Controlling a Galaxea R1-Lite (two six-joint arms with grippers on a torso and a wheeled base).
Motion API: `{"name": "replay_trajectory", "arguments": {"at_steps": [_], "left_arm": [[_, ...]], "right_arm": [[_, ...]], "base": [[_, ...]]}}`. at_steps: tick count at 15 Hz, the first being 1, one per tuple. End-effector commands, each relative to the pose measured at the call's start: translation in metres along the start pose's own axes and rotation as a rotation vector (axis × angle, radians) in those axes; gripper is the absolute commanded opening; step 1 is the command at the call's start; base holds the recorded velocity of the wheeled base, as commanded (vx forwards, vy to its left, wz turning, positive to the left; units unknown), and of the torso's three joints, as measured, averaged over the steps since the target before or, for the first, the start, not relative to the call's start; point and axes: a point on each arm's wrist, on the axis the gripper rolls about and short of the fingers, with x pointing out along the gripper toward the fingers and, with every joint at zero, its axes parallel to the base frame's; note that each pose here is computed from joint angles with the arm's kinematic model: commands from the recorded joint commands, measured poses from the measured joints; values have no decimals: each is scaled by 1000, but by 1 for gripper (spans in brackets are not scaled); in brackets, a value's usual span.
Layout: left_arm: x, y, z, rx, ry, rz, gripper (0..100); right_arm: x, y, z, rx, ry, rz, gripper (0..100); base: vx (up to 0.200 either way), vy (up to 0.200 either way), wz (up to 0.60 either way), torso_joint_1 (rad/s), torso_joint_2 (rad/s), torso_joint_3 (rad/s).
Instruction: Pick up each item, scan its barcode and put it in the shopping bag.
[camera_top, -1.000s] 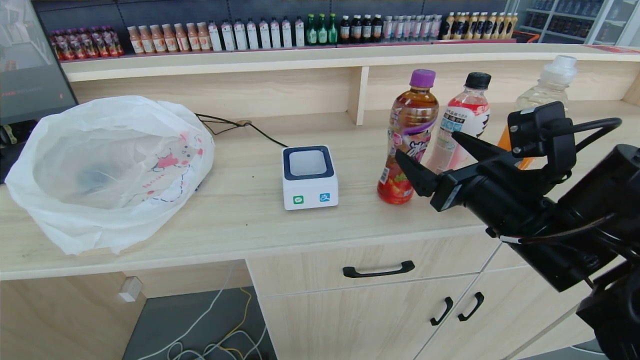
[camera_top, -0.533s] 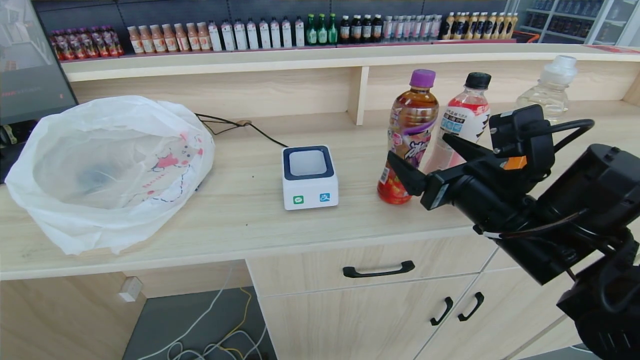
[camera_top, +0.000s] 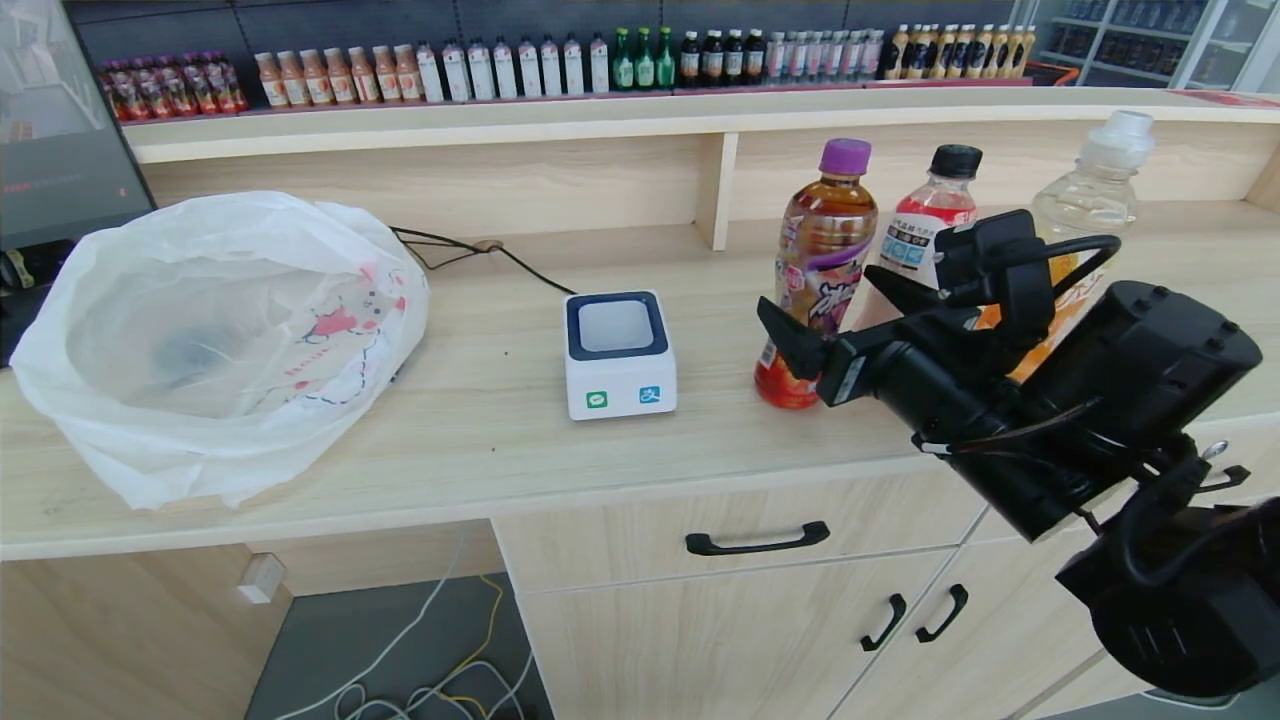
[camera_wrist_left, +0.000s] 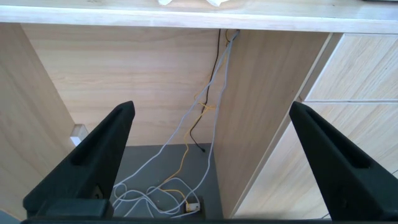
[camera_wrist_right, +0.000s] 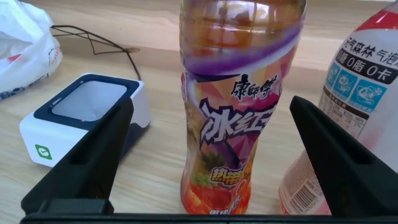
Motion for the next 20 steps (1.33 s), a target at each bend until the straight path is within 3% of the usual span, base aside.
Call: {"name": "replay_trajectory", "arguments": {"at_steps": [1,20], "left_arm": [[0,0,0,0,-1,0,100],[0,0,0,0,-1,0,100]], "right_arm": [[6,1,-5,-2,6,-2,100],[36,-10,-16,-7,-14,-51,100]], "base": [[0,0,0,0,0,0],[0,0,0,0,0,0]]}}
